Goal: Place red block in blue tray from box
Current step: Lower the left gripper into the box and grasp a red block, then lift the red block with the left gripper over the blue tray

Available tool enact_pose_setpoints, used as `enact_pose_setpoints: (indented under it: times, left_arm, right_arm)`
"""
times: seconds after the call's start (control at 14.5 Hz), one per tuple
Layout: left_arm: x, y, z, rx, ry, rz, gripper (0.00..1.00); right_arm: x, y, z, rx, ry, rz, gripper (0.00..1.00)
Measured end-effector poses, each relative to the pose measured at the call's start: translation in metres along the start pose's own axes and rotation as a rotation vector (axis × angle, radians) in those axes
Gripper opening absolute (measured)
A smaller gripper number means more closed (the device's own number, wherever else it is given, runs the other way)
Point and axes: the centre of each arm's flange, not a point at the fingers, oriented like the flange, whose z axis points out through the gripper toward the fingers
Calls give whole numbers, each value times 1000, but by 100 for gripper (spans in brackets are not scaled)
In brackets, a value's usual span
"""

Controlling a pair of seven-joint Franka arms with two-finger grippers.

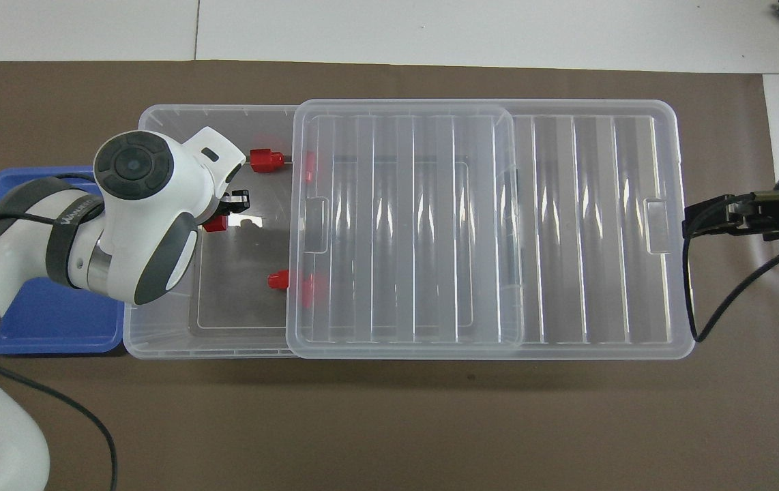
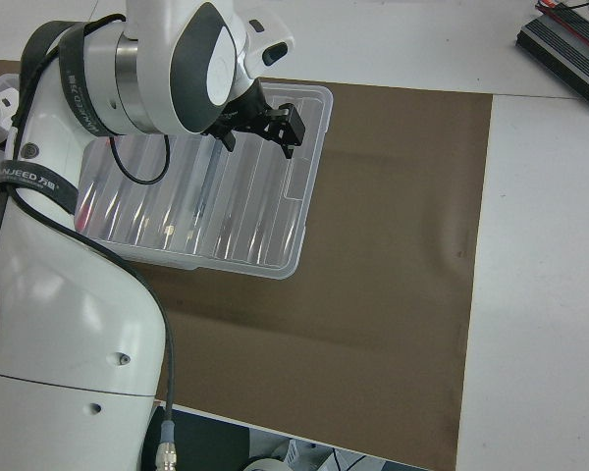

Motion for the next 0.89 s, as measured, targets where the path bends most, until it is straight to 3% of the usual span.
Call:
enact_pose_setpoints:
  times: [0.48,0.69,0.89]
  left_arm:
    - [-5,-38,-94,13,-109,10,35]
    - [11,-107,-123,-8,-130,97,35]
    - [21,-194,-121,-24,-135,199,35]
  right_arm:
    - [0,1,1,0,-3,29,100]
    - [0,1,1,0,-4,59,100]
    - [0,1,0,0,-4,59,100]
